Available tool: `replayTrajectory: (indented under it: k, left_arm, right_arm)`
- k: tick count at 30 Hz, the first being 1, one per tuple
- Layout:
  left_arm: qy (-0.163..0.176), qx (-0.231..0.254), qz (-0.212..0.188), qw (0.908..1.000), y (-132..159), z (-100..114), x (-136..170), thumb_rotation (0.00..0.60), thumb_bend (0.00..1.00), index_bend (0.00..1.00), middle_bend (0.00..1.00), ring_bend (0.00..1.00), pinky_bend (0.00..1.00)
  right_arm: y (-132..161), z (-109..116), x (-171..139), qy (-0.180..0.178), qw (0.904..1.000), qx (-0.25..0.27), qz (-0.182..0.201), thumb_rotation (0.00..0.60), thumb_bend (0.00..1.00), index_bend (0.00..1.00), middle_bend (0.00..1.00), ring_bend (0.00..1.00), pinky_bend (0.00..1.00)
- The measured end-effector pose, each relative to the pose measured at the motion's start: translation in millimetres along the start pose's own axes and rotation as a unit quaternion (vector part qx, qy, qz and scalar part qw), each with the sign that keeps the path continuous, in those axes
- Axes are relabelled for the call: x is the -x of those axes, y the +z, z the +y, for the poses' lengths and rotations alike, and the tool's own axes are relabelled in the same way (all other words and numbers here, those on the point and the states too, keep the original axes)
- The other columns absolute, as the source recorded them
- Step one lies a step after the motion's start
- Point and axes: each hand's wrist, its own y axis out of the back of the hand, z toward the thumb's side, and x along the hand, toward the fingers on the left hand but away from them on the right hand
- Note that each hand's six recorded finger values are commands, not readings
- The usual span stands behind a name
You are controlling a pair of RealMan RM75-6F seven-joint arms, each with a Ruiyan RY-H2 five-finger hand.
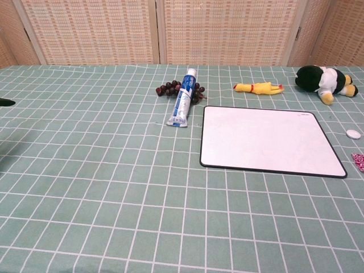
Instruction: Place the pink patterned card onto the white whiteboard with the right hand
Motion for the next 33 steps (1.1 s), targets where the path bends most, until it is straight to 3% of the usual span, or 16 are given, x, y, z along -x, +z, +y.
replayTrajectory:
  k: [27, 33]
  left_arm:
    - [-0.008, 0.006, 0.001, 1.0, -0.8, -1.6, -0.6, 0.6, 0.16, 0.0, 0.0, 0.0, 0.0]
    - [-0.01, 0.006, 0.002, 0.9999, -1.3, -2.1, -0.8, 0.6, 0.16, 0.0, 0.0, 0.0, 0.0]
  right_arm:
    - [-1.9, -2.7, 4.2, 0.014, 0.9998, 0.01, -0.012, 0.6, 0.0, 0.41, 0.0, 0.0, 0.0]
    - [-3.3, -5.2, 5.1, 0.026, 0.9994, 0.012, -0.018, 0.6, 0.0, 0.37, 0.0, 0.0, 0.0]
